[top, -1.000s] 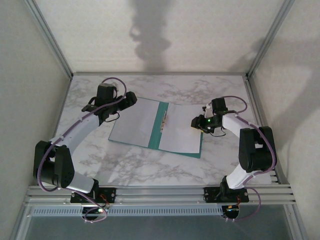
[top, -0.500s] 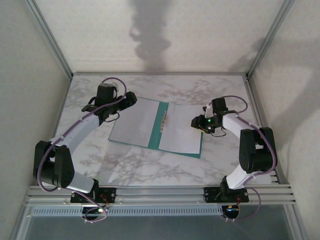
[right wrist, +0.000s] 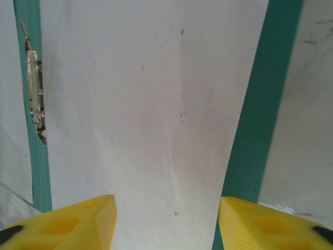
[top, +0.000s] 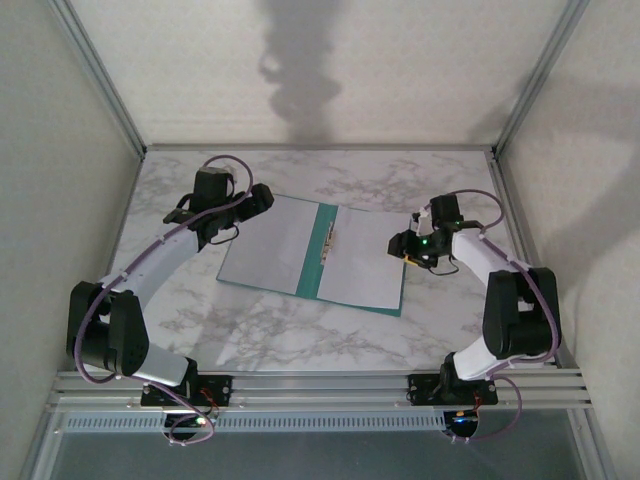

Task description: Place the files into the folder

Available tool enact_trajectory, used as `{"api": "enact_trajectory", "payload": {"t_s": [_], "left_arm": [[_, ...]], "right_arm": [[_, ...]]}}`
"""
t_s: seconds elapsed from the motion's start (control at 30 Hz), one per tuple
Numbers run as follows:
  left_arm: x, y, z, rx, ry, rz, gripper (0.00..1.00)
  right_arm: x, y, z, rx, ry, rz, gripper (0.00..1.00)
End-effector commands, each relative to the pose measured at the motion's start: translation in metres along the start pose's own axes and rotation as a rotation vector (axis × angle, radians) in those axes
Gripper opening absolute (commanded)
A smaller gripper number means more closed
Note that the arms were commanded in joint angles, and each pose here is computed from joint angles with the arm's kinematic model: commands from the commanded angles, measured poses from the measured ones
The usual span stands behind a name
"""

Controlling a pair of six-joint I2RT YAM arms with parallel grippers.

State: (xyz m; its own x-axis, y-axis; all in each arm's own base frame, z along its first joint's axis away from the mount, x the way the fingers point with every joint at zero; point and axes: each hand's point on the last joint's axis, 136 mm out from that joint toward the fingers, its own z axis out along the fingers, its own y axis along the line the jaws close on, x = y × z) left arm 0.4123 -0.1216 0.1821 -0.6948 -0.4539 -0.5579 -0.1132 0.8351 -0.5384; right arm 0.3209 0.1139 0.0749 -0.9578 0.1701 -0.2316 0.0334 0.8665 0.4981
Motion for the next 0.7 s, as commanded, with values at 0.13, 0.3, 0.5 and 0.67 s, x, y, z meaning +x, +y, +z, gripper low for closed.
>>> {"api": "enact_trajectory", "payload": {"t_s": [0.13, 0.3, 0.5, 0.67], "left_arm": [[-0.006, -0.007, -0.006, 0.003, -0.021, 0.036, 0.99], [-0.009, -0.024, -0.007, 0.047, -0.027, 0.068, 0.99], [-0.008, -0.062, 0.002, 0.115, -0.027, 0.156, 0.98], [0.000, -0.098, 0.020, 0.177, -0.012, 0.251, 0.96]], "right_arm": [[-0.009, 0.000, -0.037, 0.038, -0.074, -0.020, 0.58], [-0.016, 0.015, -0.058, -0.004, -0.155, -0.038, 0.58], [-0.019, 0.026, -0.067, -0.061, -0.219, -0.026, 0.58], [-0.018, 0.028, -0.059, -0.118, -0.246, 0.000, 0.58]]}}
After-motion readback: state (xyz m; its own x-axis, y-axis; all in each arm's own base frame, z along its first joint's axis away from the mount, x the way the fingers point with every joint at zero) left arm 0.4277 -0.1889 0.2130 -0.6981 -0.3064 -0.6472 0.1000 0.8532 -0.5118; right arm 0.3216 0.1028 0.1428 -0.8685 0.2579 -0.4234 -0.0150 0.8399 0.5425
